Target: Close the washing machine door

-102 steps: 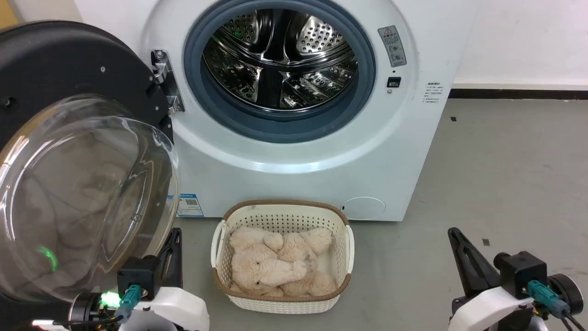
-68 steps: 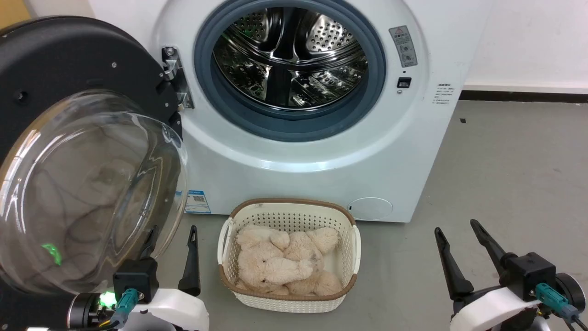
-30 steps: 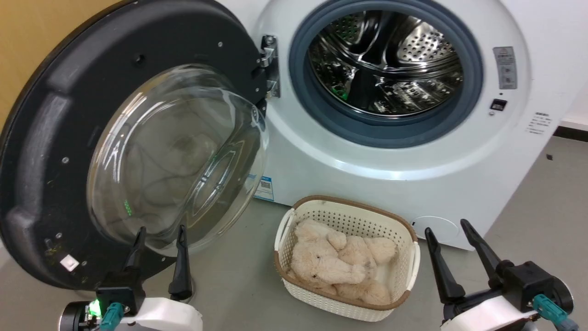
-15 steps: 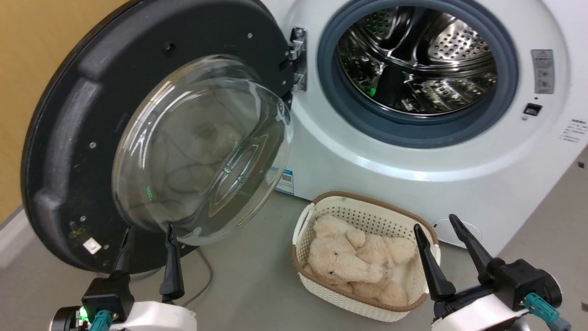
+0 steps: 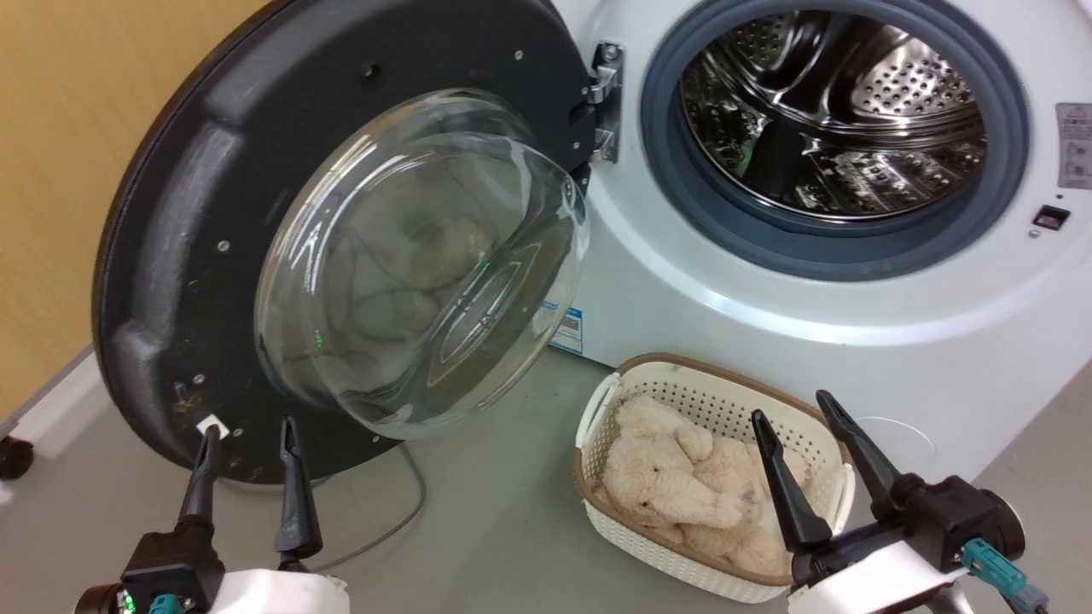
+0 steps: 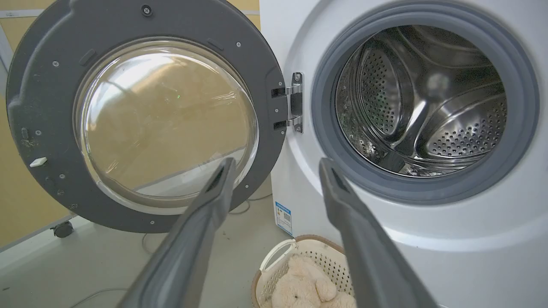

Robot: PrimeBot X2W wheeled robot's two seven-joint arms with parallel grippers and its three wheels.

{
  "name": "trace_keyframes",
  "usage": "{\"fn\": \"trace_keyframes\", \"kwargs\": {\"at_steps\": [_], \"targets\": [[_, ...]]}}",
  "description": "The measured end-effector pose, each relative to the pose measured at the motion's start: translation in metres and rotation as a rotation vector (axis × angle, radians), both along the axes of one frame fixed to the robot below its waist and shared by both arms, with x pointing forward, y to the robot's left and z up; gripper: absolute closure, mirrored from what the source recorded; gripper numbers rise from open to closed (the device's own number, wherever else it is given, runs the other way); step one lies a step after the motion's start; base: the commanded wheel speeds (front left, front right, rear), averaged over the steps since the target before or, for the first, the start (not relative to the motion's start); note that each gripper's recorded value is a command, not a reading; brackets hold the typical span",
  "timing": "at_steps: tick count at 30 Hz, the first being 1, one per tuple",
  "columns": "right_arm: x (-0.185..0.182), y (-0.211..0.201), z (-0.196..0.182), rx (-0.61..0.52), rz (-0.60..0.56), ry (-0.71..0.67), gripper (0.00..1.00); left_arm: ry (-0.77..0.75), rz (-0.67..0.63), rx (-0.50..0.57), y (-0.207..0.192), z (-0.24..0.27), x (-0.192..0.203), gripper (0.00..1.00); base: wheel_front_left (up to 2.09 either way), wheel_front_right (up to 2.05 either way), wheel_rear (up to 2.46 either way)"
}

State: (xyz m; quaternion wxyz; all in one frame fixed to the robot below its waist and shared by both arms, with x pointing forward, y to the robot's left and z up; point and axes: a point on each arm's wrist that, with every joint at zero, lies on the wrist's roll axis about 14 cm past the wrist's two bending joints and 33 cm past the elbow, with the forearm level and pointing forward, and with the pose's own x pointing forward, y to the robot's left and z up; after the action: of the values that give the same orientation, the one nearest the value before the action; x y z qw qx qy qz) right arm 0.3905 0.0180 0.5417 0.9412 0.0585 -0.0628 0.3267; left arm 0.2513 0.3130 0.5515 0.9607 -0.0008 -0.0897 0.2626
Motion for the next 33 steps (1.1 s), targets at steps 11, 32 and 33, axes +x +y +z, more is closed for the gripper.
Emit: {"fn": "trace_keyframes", "kwargs": {"at_steps": [11, 32, 33], "targets": [[-0.003, 0.025, 0.003, 0.025, 0.077, -0.009, 0.0, -0.021, 0.079, 0.008, 0.015, 0.004, -0.023, 0.0, 0.0, 0.0, 0.0], [-0.011, 0.061, 0.005, 0.081, 0.191, -0.01, 0.0, -0.066, 0.187, 0.017, 0.031, 0.011, -0.057, 0.0, 0.0, 0.0, 0.0], [-0.012, 0.062, 0.005, 0.084, 0.196, -0.011, 0.0, -0.069, 0.191, 0.015, 0.031, 0.011, -0.058, 0.0, 0.0, 0.0, 0.0]]}}
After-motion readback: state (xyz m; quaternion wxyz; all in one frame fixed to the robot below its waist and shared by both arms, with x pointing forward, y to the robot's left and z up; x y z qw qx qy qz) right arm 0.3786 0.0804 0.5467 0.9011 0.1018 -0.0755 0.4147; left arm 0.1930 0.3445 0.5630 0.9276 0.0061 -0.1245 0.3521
